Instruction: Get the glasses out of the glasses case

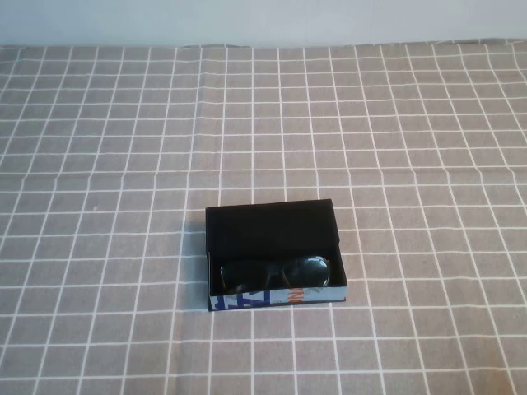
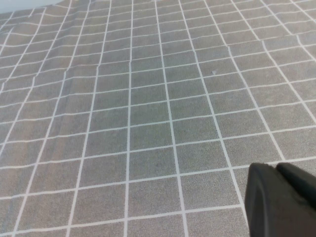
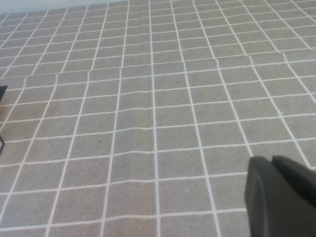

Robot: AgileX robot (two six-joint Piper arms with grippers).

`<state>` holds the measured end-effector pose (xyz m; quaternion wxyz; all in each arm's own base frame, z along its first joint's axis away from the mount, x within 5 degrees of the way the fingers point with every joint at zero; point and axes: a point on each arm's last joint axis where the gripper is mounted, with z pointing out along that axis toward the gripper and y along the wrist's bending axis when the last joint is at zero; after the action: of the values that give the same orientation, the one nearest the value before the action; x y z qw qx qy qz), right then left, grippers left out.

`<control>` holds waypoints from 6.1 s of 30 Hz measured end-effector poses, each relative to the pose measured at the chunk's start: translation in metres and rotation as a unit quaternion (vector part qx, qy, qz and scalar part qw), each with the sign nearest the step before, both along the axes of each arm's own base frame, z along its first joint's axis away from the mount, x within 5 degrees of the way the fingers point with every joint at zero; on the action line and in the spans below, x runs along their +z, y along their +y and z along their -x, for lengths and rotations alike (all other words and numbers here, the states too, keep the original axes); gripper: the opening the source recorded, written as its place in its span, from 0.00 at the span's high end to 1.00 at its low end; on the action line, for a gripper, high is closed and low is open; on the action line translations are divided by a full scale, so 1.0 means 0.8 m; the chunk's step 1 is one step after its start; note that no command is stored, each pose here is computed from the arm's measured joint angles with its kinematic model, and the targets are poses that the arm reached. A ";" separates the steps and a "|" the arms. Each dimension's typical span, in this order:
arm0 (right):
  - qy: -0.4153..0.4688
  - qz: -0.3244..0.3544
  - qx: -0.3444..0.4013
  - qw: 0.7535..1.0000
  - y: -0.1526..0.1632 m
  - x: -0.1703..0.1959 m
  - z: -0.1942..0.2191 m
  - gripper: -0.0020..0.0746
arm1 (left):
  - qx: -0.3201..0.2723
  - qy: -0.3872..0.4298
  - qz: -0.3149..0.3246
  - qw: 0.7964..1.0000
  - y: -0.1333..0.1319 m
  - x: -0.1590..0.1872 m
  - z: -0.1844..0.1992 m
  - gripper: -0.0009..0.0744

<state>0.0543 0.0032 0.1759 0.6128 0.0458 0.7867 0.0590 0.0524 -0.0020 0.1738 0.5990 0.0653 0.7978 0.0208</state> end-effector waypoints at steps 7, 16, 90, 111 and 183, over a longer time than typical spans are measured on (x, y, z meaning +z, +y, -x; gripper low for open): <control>0.000 0.000 0.000 1.000 0.000 0.000 0.000 1.00 | 0.000 0.000 0.000 1.000 0.000 0.000 0.000 0.99; 0.000 0.000 0.000 1.000 0.000 0.000 0.000 1.00 | 0.000 0.000 0.000 1.000 0.000 0.000 0.000 0.99; 0.346 -0.026 0.269 0.898 0.079 0.156 -0.234 1.00 | 0.000 0.000 0.000 1.000 0.000 0.000 0.000 0.99; 0.290 0.322 0.627 0.648 0.327 0.079 -0.312 0.75 | 0.000 0.000 0.000 1.000 0.000 0.000 0.000 0.99; 0.277 0.378 0.603 0.646 0.347 0.119 -0.356 0.97 | 0.000 0.000 0.000 1.000 0.000 0.000 0.000 0.99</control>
<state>0.3392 0.2811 0.2712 0.1594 -0.6599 0.7277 0.0978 0.0524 -0.0020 0.1738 0.5990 0.0653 0.7978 0.0208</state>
